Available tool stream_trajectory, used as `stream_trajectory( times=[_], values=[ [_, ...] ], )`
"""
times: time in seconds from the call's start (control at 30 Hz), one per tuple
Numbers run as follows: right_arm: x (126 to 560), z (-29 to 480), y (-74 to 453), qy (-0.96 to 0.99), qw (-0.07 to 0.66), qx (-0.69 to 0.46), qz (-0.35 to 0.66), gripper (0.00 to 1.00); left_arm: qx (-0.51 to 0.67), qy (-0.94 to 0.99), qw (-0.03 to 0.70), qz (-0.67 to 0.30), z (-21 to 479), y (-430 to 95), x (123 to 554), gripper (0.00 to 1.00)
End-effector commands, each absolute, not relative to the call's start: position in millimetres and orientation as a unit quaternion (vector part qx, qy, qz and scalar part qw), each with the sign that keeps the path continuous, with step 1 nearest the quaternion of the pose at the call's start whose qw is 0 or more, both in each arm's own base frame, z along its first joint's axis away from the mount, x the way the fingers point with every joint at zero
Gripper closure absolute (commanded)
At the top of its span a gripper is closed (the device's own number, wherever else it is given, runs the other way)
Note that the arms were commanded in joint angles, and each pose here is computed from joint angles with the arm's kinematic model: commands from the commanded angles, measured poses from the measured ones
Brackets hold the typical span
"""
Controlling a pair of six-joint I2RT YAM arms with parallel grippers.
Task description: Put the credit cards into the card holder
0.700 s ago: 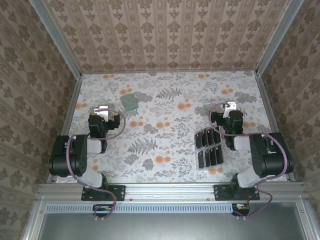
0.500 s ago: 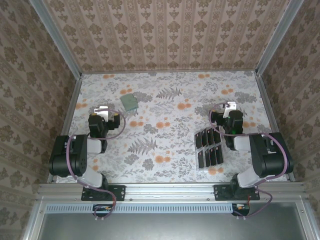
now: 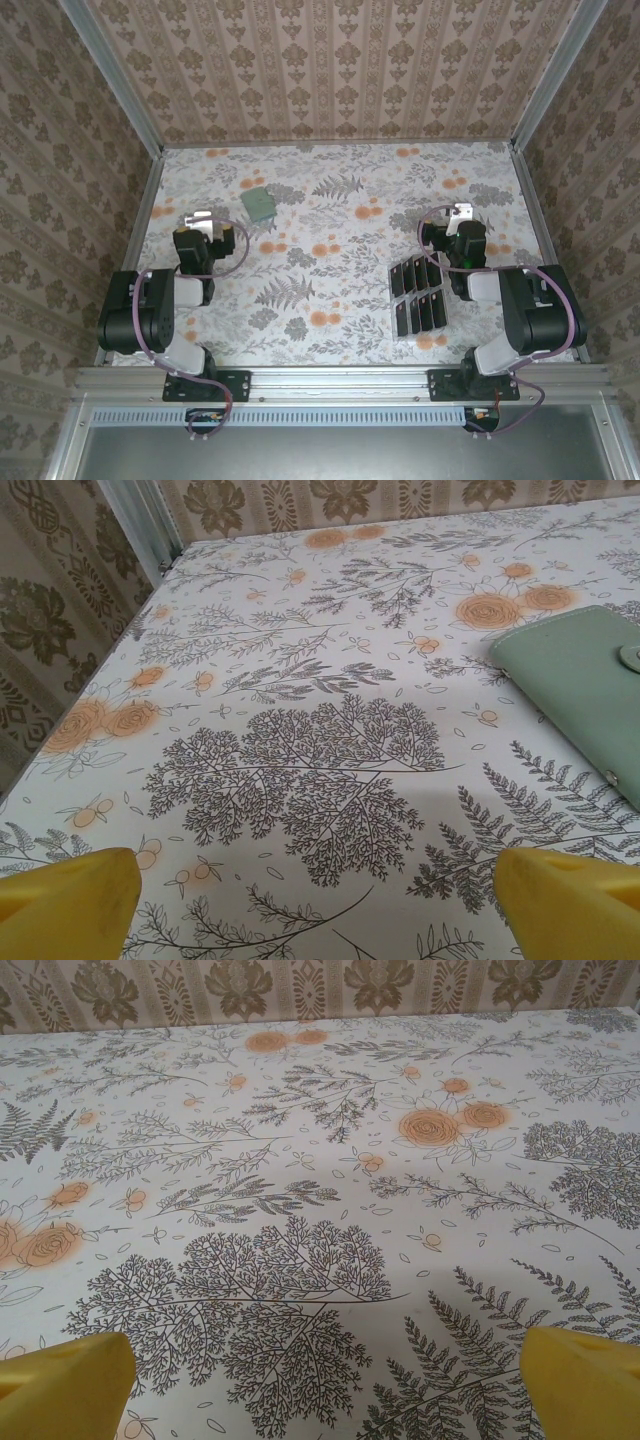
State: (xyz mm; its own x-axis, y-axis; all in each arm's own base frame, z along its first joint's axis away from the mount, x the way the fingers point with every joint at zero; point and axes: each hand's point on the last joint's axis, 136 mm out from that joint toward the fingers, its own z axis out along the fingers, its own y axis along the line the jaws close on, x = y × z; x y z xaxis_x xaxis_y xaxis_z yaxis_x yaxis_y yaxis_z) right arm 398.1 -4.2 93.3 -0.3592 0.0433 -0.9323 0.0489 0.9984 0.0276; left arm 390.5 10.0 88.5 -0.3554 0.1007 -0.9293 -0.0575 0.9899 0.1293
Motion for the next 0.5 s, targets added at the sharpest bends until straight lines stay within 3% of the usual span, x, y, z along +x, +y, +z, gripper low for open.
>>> stream_trajectory(
  times=[0.0, 0.47],
  values=[
    [400.8, 97.6, -2.5, 0.821, 0.571, 0.019, 0.003, 0.0, 0.004, 0.814, 0.576, 0.071, 96.5, 10.0, 397.0, 0.0],
    [388.2, 153.4, -32.8, 0.823, 0.557, 0.105, -0.044, 0.0, 0.018, 0.826, 0.557, 0.087, 131.4, 4.0, 398.3, 0.0]
  ],
)
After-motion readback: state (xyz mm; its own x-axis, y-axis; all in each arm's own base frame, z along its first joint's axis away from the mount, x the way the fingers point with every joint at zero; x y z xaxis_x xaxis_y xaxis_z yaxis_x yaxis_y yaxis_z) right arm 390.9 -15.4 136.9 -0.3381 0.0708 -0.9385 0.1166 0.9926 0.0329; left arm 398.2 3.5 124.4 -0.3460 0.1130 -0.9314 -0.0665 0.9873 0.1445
